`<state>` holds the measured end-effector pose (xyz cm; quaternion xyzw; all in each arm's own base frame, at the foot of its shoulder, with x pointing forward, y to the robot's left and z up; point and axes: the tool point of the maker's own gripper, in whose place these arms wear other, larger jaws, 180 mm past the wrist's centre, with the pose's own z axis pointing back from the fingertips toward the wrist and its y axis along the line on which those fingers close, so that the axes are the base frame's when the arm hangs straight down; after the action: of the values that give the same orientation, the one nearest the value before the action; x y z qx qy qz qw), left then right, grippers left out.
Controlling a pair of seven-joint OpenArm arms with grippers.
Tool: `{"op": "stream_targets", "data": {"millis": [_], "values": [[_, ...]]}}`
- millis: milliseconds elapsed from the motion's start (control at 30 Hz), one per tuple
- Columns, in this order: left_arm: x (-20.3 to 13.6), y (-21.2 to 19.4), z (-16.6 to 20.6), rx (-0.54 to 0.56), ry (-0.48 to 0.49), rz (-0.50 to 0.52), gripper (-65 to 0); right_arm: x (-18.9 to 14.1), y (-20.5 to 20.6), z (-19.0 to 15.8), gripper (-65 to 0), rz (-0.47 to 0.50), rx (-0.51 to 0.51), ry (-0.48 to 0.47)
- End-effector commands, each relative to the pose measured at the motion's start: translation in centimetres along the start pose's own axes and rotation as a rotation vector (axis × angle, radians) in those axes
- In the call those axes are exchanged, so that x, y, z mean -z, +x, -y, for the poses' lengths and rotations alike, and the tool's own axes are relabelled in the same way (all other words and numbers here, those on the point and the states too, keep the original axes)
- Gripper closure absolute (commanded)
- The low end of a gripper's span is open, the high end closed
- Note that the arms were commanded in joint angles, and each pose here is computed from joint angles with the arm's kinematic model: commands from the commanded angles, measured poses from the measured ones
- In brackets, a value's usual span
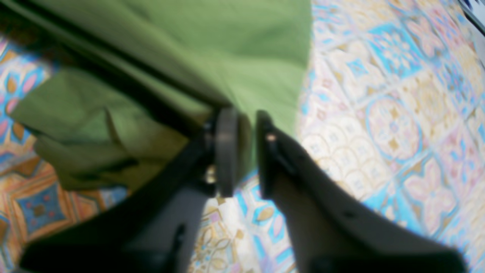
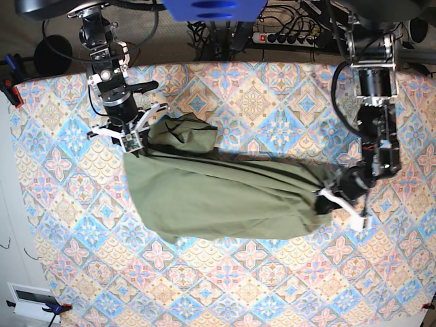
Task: Layout the t-shirt on the table in an organized manner, then fold the t-shirt properly
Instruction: 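Pull the shirt apart, left gripper dragging its end away from the right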
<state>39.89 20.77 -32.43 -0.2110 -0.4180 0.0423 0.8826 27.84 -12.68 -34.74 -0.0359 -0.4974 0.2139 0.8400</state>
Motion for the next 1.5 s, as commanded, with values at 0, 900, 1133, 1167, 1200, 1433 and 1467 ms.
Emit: {"op": "stream_targets", "data": {"millis": [0, 900, 1133, 1167, 1200, 1433, 1467], "values": [[-0.9, 2.0, 0.1, 0.016, -0.010, 0.058, 0.0, 0.0, 1.8, -0.4, -14.6, 0.059, -0.016, 0.017], [-4.8, -0.1, -3.5, 0.008, 0.080, 0.060, 0.0, -0.2, -4.3, -7.2, -27.2, -0.097, -0.030, 0.190], [-4.9, -0.8, -3.8, 0.001, 0.086, 0.048, 0.0, 1.0, -4.2, -8.1, -27.2, -0.102, 0.007, 0.188], [-4.9, -0.9, -3.8, 0.001, 0.086, 0.044, 0.0, 1.3, -3.7, -7.9, -27.1, -0.090, 0.006, 0.183], [-4.9, -1.0, -3.8, 0.000, 0.086, 0.043, 0.0, 1.5, -3.3, -7.7, -27.1, -0.080, 0.003, 0.178], [-5.0, -1.0, -3.9, -0.002, 0.088, 0.043, 0.0, 1.7, -2.9, -7.5, -27.1, -0.072, 0.001, 0.175], [-5.0, -1.0, -3.9, -0.002, 0.088, 0.043, 0.0, 1.7, -3.0, -7.5, -27.1, -0.073, 0.001, 0.175]]}}
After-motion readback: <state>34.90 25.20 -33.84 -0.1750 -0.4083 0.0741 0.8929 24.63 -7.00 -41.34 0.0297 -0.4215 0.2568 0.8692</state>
